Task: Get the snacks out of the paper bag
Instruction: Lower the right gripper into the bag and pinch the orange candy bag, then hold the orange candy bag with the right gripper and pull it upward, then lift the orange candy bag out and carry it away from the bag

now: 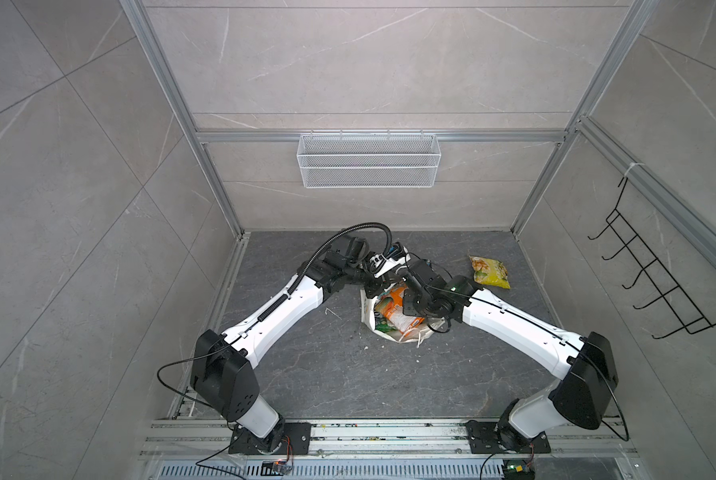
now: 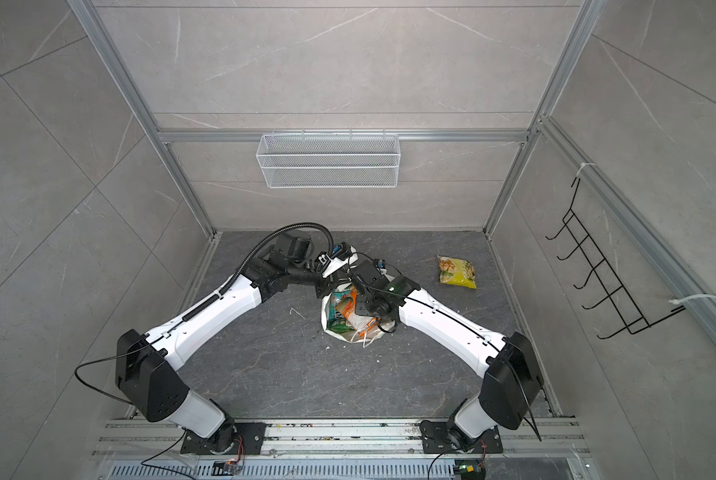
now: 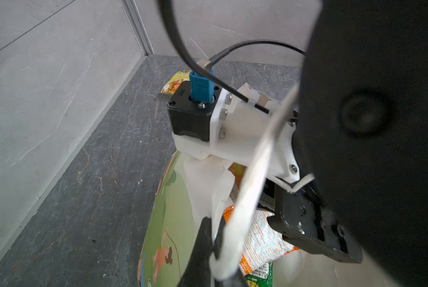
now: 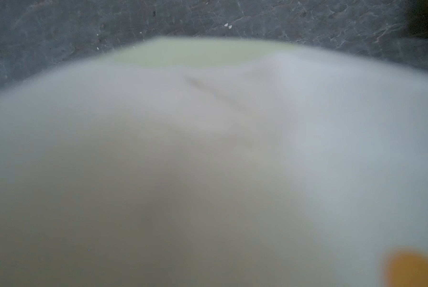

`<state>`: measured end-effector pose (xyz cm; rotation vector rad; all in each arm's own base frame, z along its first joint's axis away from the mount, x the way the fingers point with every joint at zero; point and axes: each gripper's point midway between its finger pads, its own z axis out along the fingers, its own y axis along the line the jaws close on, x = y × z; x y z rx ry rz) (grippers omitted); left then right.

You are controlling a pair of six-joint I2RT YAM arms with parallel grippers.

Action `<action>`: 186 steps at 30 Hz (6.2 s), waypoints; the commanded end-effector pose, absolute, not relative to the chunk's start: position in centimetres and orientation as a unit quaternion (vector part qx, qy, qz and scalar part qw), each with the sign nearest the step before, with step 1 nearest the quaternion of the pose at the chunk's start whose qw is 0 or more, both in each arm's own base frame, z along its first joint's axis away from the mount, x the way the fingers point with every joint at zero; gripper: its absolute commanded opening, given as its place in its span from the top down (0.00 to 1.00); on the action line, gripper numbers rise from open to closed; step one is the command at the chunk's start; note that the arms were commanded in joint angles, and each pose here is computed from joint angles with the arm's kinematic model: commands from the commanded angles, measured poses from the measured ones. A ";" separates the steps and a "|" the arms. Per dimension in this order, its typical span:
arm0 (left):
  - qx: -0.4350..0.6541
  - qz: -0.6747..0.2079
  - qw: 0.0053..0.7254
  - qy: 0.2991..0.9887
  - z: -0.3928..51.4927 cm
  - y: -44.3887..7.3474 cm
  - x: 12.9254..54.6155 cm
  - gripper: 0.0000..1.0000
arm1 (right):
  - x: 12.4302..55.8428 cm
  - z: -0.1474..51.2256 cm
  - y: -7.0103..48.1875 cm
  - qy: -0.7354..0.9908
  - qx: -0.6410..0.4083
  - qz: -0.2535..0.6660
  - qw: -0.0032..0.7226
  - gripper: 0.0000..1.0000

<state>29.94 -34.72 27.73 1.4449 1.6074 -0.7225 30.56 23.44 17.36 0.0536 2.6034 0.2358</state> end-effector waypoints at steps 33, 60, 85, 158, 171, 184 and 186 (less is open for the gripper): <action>0.585 -0.309 0.474 0.581 30.8 -36.1 29.2 1.00 | 26.0 17.2 21.2 0.987 0.050 0.028 0.151 0.43; 0.579 -0.315 0.473 0.585 31.0 -36.5 29.5 1.00 | 31.0 18.8 24.6 0.939 0.078 0.148 0.300 0.97; 0.574 -0.307 0.474 0.593 30.7 -36.8 30.1 1.00 | 30.3 27.6 24.4 0.885 -0.022 0.216 0.413 1.00; 0.518 -0.124 0.557 0.637 33.0 -31.2 37.1 1.00 | 32.7 31.8 27.1 0.838 -0.075 0.282 0.462 1.00; 0.499 -0.113 0.578 0.636 36.0 -28.9 40.0 1.00 | 35.3 38.8 28.6 0.803 -0.094 0.278 0.518 1.00; 0.488 -0.156 0.537 0.670 32.1 -28.0 36.9 1.00 | 28.7 40.5 24.0 0.787 -0.193 0.243 0.534 1.00; 0.481 -0.158 0.534 0.677 31.7 -27.8 36.8 1.00 | 27.6 40.8 22.9 0.784 -0.195 0.237 0.539 1.00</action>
